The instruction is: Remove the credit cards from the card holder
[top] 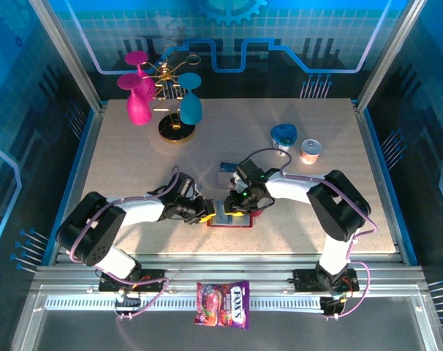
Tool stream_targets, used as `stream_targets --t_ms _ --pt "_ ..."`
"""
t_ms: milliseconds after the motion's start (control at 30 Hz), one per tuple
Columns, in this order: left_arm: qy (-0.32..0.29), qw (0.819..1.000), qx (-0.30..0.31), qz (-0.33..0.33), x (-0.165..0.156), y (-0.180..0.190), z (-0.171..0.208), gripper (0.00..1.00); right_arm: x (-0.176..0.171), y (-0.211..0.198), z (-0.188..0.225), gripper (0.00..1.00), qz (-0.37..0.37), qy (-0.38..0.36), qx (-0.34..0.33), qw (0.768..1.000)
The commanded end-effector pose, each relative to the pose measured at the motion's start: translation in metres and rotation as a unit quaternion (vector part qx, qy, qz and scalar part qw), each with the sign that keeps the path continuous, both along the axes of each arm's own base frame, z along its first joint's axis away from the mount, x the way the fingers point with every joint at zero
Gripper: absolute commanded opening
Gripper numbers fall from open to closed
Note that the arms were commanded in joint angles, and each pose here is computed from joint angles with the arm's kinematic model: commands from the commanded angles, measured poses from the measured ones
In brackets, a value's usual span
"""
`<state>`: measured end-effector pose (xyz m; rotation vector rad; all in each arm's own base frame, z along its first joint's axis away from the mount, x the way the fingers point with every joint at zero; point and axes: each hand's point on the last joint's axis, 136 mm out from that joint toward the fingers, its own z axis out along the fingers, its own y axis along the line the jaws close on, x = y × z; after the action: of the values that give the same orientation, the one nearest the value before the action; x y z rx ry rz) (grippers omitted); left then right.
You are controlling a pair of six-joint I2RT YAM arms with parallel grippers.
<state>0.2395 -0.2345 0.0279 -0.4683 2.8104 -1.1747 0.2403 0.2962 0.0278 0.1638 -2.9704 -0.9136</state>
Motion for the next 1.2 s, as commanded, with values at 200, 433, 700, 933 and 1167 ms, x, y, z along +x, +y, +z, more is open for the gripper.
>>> stream_targets --t_ms 200,433,700,933,1167 --pt "-0.018 1.000 -0.014 -0.001 0.017 -0.010 0.022 0.23 0.000 0.003 0.022 0.31 -0.002 -0.021 0.017 1.000" --pt "-0.013 1.000 -0.001 -0.016 0.020 -0.012 0.017 0.19 0.001 -0.002 0.019 0.30 -0.010 -0.019 0.016 1.000" --pt "-0.002 1.000 0.017 -0.020 0.018 -0.008 0.005 0.15 -0.001 -0.005 0.010 0.30 -0.016 -0.007 0.019 1.000" --pt "0.007 0.999 0.027 -0.025 0.013 -0.005 -0.003 0.15 -0.002 -0.008 0.003 0.30 -0.018 0.000 0.017 1.000" --pt "0.014 0.999 0.031 -0.025 0.009 -0.003 -0.009 0.14 -0.002 -0.009 -0.005 0.30 -0.021 0.007 0.017 1.000"
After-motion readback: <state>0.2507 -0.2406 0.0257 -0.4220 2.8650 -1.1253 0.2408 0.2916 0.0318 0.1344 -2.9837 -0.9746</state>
